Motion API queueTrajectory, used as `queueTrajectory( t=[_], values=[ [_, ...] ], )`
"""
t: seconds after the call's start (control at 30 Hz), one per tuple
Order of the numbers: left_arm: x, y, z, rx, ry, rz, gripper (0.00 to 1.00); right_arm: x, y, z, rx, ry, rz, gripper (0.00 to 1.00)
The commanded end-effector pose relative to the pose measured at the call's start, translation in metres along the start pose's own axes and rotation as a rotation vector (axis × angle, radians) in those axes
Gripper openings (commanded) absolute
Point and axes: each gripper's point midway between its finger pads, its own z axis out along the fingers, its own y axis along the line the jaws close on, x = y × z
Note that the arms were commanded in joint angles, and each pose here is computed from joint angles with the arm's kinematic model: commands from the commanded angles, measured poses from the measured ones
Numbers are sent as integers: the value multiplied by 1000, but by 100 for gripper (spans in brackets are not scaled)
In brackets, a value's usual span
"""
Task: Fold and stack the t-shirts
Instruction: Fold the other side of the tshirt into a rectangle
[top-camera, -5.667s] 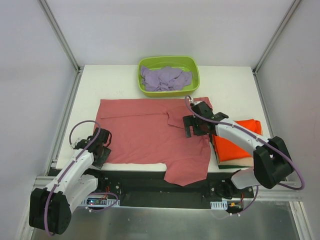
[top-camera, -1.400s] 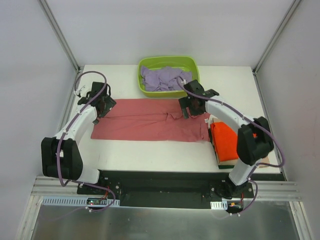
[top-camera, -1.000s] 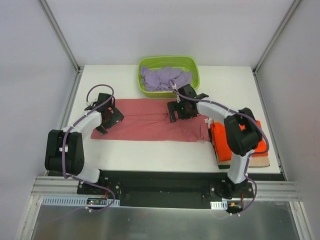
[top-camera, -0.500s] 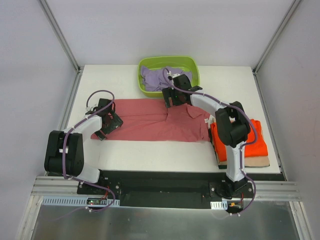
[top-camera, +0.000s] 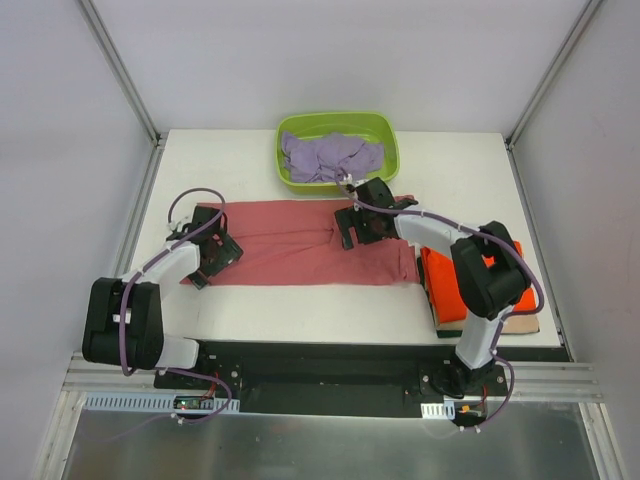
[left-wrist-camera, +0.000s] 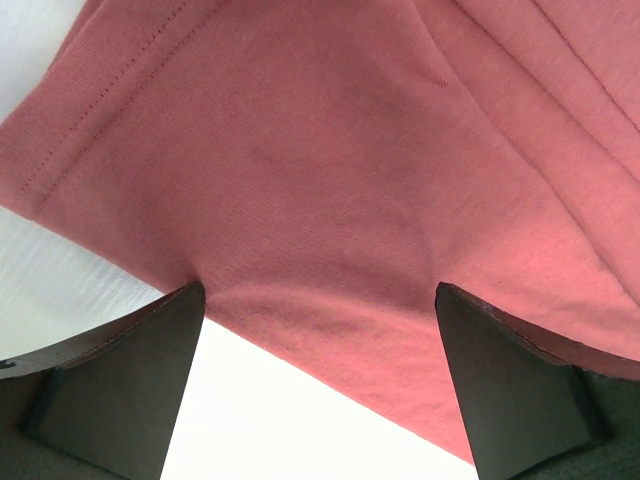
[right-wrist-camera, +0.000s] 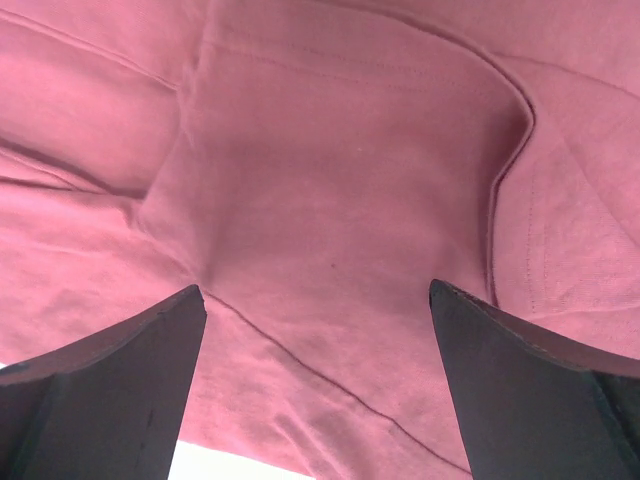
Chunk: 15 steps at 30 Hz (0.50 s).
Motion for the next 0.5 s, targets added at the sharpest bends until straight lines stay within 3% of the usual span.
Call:
queueTrajectory(
  t=[0.0, 0.2, 0.47],
  values=[
    [8, 29, -1, -88, -5, 4, 99, 0, -10, 6, 50, 18, 32, 96],
    [4, 34, -3, -106, -21, 2, 99, -18, -51, 25, 174, 35, 21, 96],
    [4, 38, -5, -119, -26, -5, 99, -82, -134, -6, 531, -176, 55, 96]
  ],
)
